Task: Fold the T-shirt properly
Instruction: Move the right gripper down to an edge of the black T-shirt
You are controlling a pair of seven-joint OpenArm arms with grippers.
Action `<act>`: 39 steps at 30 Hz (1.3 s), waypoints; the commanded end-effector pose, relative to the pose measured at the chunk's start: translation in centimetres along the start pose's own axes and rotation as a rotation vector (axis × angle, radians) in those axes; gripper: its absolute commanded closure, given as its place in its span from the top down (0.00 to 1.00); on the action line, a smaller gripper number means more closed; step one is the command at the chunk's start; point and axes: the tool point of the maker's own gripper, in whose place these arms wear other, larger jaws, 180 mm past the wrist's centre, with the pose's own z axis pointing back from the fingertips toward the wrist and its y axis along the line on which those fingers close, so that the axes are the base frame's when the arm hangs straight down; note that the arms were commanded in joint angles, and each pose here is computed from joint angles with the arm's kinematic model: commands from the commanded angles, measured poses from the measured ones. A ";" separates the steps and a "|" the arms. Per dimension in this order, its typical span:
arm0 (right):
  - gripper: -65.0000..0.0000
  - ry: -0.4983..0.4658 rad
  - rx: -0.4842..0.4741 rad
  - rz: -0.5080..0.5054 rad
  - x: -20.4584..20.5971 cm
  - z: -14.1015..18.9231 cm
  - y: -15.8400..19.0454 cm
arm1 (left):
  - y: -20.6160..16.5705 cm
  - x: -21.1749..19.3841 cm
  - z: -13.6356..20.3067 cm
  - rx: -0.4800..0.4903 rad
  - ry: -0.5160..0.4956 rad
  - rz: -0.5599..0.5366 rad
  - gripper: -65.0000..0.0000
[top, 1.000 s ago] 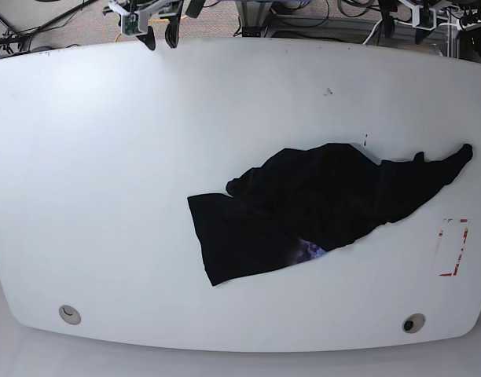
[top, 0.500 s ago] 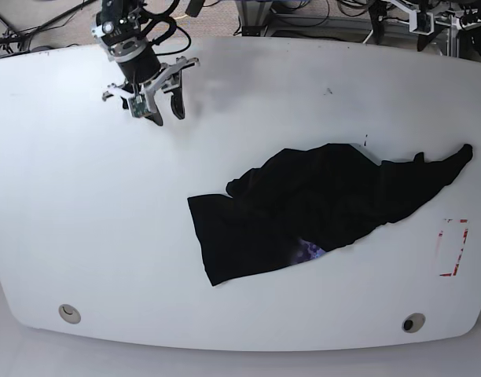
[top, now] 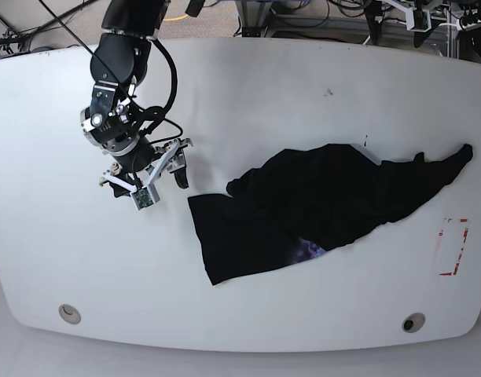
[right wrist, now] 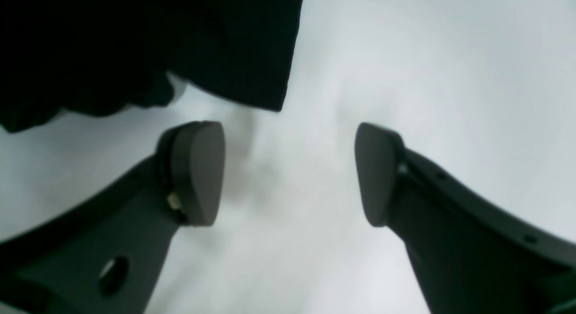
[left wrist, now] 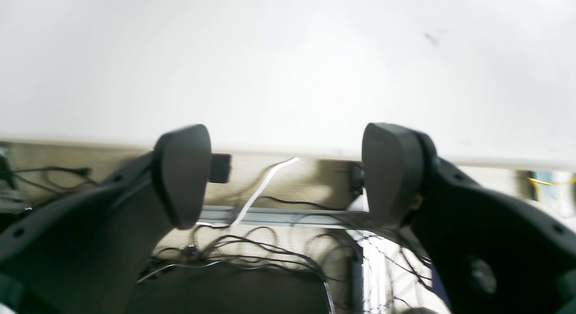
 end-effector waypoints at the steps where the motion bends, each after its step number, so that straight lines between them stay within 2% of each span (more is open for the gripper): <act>1: 0.66 -0.060 0.011 -0.001 2.9 -1.5 -0.9 | 0.0 1.0 0.1 -0.006 -0.039 -0.011 0.76; 11: 0.66 -0.010 0.100 -0.087 5.6 -7.8 -2.6 | 0.0 2.2 -1.0 -0.005 -0.085 -0.009 0.76; 16: 0.66 0.009 0.183 -0.097 6.8 -9.8 -2.1 | 0.0 2.9 -1.7 -0.002 -0.111 -0.009 0.76; 27: 0.66 -0.064 0.311 -0.258 9.5 -14.3 -0.3 | 0.0 4.4 -2.8 -0.001 -0.160 -0.009 0.76; 34: 0.66 -0.146 0.338 -0.338 11.7 -15.6 0.2 | 0.0 5.3 -3.5 -0.001 -0.192 -0.008 0.76; 39: 0.66 -0.146 0.249 -0.371 11.5 -15.8 -2.5 | 0.0 5.9 -3.8 0.000 -0.210 -0.007 0.76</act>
